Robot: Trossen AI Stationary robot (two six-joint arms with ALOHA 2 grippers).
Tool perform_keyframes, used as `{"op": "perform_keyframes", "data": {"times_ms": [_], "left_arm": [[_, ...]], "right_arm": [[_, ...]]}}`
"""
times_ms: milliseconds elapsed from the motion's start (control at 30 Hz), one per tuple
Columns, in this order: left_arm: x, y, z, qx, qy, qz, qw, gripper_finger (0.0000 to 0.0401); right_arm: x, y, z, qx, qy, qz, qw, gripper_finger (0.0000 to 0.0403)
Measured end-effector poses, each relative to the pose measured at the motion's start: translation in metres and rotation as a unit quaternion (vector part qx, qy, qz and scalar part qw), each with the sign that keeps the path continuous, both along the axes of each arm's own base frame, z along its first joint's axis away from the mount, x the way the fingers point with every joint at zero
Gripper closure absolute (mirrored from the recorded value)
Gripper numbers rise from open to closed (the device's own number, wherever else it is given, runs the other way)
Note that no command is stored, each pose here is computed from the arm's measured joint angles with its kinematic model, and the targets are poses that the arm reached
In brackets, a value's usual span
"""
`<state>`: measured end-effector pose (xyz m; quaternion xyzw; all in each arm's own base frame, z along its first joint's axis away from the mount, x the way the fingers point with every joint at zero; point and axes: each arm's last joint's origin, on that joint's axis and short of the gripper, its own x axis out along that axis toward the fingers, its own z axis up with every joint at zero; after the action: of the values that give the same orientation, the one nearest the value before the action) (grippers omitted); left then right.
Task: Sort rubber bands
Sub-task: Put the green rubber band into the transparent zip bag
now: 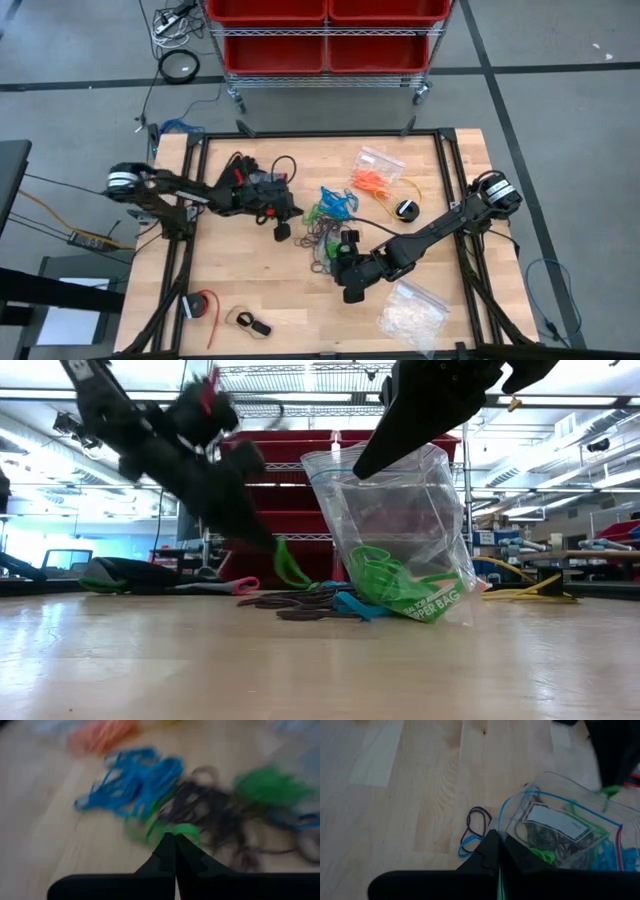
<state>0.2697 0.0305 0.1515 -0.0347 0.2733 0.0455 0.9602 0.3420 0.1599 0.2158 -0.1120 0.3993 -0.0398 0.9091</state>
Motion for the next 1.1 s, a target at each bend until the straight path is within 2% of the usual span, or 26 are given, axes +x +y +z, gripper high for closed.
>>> {"op": "perform_keyframes", "data": {"times_ms": [233, 367, 500, 633, 1100], "left_arm": [[-0.002, -0.03, 0.061, -0.009, -0.125, -0.084, 0.989, 0.04], [0.003, -0.049, 0.087, -0.018, -0.169, -0.136, 0.976, 0.04], [0.009, -0.066, 0.1, -0.021, -0.186, -0.166, 0.968, 0.04], [0.016, -0.076, 0.103, -0.021, -0.188, -0.181, 0.965, 0.0401], [0.056, -0.086, 0.075, 0.001, -0.135, -0.188, 0.973, 0.0401]], "right_arm": [[0.001, -0.001, 0.001, 0.001, -0.005, 0.0, 1.0, 0.0403], [0.001, -0.001, 0.001, 0.002, -0.006, 0.0, 1.0, 0.0403], [0.002, -0.001, 0.001, 0.002, -0.007, 0.0, 1.0, 0.0403], [0.002, -0.001, 0.001, 0.001, -0.007, 0.002, 1.0, 0.0403], [0.003, -0.001, 0.002, 0.001, -0.011, 0.003, 1.0, 0.0403]]}}
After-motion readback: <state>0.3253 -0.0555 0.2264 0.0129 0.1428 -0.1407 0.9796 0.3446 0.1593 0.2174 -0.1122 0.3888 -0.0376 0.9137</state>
